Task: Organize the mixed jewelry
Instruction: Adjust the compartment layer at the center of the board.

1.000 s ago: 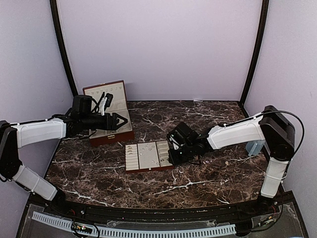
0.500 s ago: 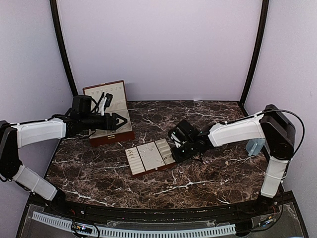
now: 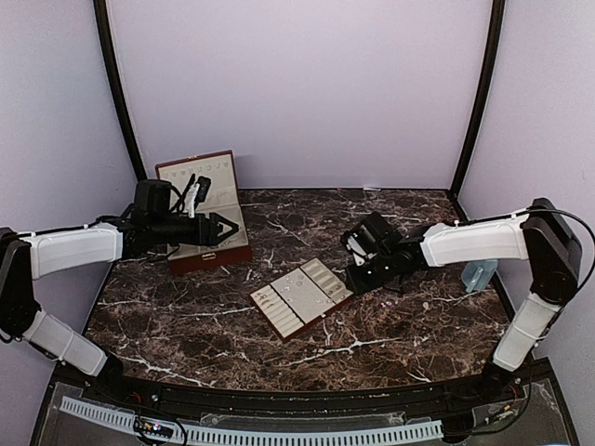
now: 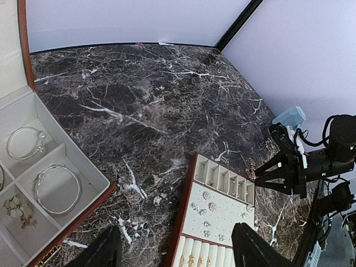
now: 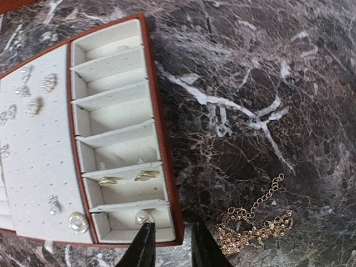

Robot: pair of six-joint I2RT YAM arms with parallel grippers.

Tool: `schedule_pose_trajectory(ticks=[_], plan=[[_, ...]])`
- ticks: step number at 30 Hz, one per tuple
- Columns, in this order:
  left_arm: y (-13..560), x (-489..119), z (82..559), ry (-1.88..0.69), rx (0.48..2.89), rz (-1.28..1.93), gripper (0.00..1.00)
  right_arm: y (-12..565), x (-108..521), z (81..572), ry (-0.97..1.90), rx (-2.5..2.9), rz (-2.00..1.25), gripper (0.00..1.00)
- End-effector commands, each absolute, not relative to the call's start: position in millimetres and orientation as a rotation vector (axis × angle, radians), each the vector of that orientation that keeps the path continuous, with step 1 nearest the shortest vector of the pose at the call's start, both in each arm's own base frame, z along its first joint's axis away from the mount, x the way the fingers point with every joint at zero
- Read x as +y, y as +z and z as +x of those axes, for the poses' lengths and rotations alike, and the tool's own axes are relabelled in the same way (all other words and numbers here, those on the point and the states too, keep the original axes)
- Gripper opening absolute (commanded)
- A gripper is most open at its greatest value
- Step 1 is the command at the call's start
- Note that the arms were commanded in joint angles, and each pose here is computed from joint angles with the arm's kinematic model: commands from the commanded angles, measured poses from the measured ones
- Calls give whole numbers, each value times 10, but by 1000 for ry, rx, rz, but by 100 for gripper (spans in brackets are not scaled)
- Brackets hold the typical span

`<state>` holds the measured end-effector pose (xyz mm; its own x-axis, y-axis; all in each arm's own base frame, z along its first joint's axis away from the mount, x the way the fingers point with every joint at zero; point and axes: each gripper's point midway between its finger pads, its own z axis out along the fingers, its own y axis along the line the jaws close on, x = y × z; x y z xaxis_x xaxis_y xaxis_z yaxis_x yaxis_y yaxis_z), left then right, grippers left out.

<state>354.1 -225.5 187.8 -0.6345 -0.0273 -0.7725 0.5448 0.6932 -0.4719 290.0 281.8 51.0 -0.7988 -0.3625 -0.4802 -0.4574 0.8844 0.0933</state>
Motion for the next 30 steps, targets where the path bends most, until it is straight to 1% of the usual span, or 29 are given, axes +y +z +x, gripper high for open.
schedule_pose_trajectory(ticks=[1,6,10,14,24,30], plan=[[2078,-2181,3485,-889,2029,399,71,852,2818,2935,382,2521,-511,29],[2271,-2097,3459,-835,1965,394,72,866,2516,2904,360,2538,-345,31],[2369,-2044,3435,-804,1936,389,72,714,2158,2866,297,2591,-168,31],[2417,-2016,3412,-789,1923,388,72,539,1870,2830,249,2649,-33,27],[2462,-2002,3387,-788,1912,386,73,354,1706,2853,257,2700,71,24],[2451,-2012,3388,-797,1917,387,73,233,1622,2807,206,2731,105,22]])
